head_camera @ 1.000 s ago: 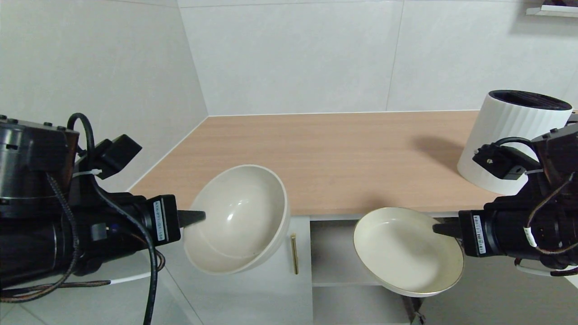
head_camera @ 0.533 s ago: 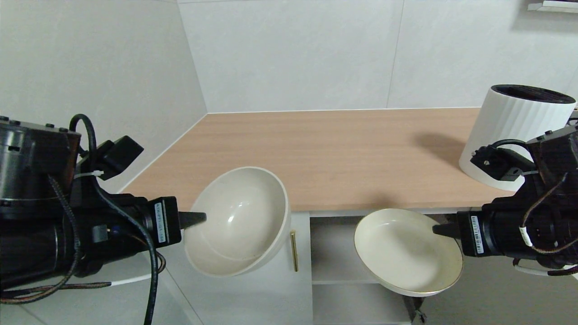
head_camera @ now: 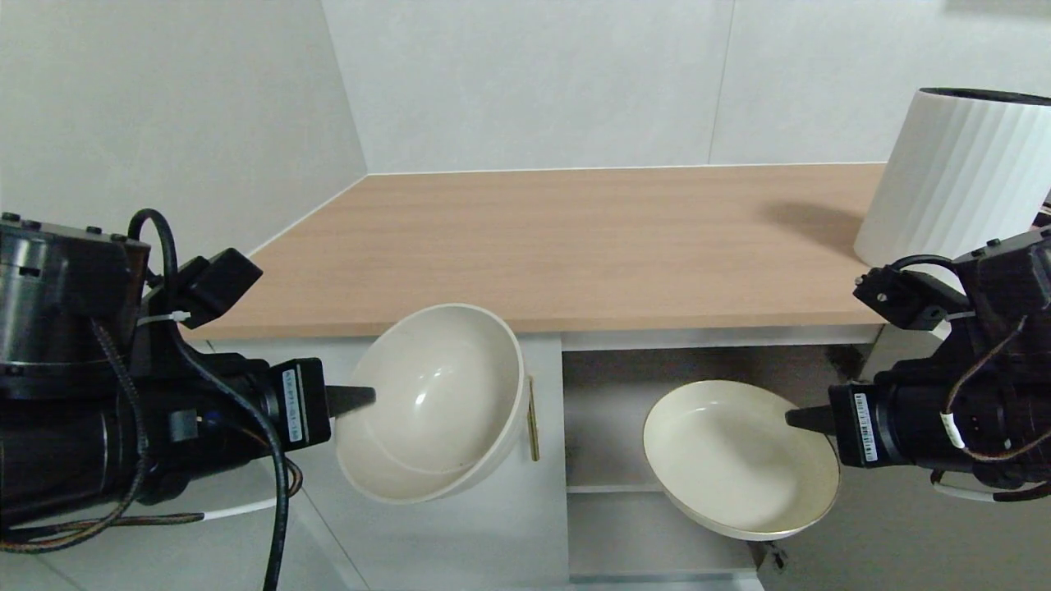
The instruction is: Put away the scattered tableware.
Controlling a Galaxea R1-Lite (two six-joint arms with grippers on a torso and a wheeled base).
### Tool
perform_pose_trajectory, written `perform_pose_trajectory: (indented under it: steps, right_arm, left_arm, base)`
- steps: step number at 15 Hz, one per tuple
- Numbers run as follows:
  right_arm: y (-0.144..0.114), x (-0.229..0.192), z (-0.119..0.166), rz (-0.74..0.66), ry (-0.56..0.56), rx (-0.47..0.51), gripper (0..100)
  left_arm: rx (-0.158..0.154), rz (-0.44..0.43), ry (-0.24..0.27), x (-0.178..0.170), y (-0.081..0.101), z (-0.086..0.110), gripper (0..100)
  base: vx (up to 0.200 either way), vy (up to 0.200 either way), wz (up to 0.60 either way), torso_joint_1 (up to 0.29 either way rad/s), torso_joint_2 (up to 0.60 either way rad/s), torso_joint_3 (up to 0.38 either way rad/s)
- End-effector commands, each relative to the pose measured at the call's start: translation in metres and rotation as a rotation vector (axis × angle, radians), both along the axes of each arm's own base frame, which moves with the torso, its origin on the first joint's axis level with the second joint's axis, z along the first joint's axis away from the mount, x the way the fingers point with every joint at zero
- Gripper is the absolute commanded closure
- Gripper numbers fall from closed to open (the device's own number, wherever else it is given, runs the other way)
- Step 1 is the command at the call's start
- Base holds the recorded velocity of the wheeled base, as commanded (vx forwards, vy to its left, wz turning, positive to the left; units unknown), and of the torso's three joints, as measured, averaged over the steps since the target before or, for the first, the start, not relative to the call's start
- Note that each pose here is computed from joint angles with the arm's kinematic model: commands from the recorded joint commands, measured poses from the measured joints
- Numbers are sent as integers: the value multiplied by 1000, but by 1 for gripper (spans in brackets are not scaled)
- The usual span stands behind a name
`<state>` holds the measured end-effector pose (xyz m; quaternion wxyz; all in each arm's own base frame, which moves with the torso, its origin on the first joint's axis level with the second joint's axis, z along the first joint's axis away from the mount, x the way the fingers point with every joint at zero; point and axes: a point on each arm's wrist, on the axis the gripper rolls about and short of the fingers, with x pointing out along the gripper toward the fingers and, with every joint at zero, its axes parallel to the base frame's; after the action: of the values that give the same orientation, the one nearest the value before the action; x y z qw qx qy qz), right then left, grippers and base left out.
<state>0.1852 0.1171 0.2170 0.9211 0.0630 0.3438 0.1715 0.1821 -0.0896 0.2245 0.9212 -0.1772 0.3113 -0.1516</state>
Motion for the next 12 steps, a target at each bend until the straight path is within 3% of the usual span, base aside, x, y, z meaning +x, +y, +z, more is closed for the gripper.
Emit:
perform_pose_trajectory:
  steps: [1, 7, 12]
  right_arm:
    - [0, 0, 0, 0, 2, -1, 100]
    - [1, 2, -2, 0, 9, -6, 100]
    - [2, 4, -5, 0, 17, -11, 100]
  left_arm:
    - [1, 0, 2, 0, 0, -1, 100]
    - [3, 0, 6, 1, -1, -2, 100]
    - [4, -3, 8, 2, -1, -2, 100]
  base:
    - [0, 0, 0, -144, 466, 315]
    - [0, 0, 0, -113, 434, 311]
    - [0, 0, 0, -18, 76, 47]
